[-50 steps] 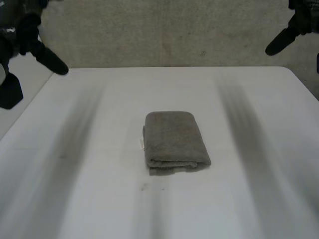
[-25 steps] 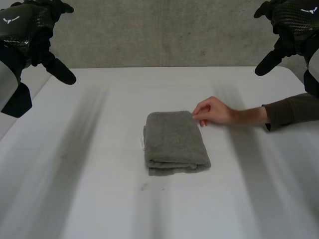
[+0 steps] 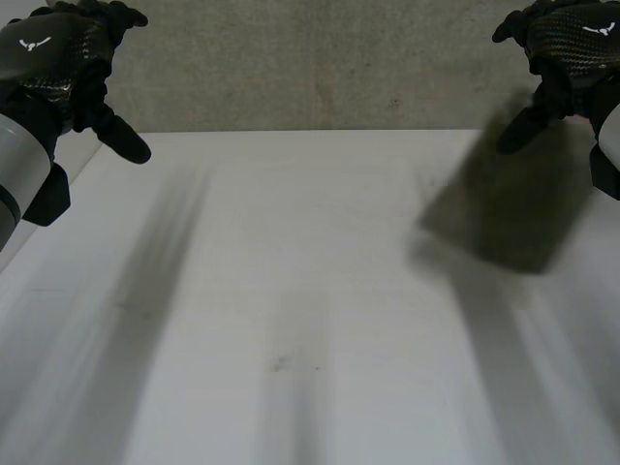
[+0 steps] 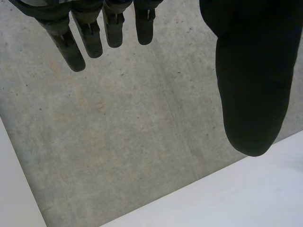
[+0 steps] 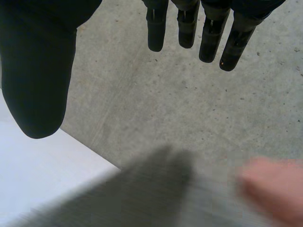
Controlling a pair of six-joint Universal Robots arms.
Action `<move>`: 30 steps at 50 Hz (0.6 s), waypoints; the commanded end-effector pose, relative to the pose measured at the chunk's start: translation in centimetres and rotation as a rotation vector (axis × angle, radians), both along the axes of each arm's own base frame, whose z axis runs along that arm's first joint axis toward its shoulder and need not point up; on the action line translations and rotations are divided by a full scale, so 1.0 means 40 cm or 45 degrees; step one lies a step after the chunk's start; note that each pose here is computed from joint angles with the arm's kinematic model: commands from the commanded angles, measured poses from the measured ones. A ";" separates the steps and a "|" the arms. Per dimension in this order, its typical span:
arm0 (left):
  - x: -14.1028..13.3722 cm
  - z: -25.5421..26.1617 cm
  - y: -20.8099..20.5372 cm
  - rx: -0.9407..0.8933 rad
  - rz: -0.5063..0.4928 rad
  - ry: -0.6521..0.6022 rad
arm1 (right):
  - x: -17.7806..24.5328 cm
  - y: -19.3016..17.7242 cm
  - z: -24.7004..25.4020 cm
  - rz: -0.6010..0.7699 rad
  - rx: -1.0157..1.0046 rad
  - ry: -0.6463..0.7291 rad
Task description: Fold the towel.
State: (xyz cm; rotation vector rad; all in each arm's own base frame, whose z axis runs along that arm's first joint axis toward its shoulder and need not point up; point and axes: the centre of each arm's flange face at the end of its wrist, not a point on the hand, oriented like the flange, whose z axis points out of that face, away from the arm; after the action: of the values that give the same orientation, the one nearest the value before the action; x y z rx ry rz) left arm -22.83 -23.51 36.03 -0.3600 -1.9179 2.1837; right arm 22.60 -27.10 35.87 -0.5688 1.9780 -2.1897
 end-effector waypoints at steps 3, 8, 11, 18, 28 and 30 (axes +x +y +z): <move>0.000 -0.004 0.001 -0.003 -0.002 0.004 | 0.000 -0.002 -0.007 -0.001 -0.005 -0.002; 0.001 -0.002 0.003 -0.007 -0.002 0.006 | 0.000 0.000 -0.006 -0.001 -0.005 -0.002; 0.000 -0.003 0.005 -0.005 -0.004 0.005 | -0.002 0.001 -0.004 -0.003 -0.007 -0.002; -0.002 -0.007 0.009 -0.019 -0.008 0.011 | -0.004 0.003 -0.002 -0.005 -0.009 -0.003; -0.003 0.000 0.011 -0.054 -0.010 0.025 | -0.006 0.009 0.007 -0.004 -0.022 -0.011; -0.002 0.000 0.011 -0.055 -0.008 0.026 | -0.007 0.011 0.011 -0.004 -0.029 -0.015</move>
State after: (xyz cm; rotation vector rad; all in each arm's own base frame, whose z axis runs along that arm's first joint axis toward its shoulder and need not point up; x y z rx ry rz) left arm -22.93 -23.06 36.01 -0.3524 -1.8615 2.2164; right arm 22.39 -26.79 36.05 -0.5616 1.9633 -2.2061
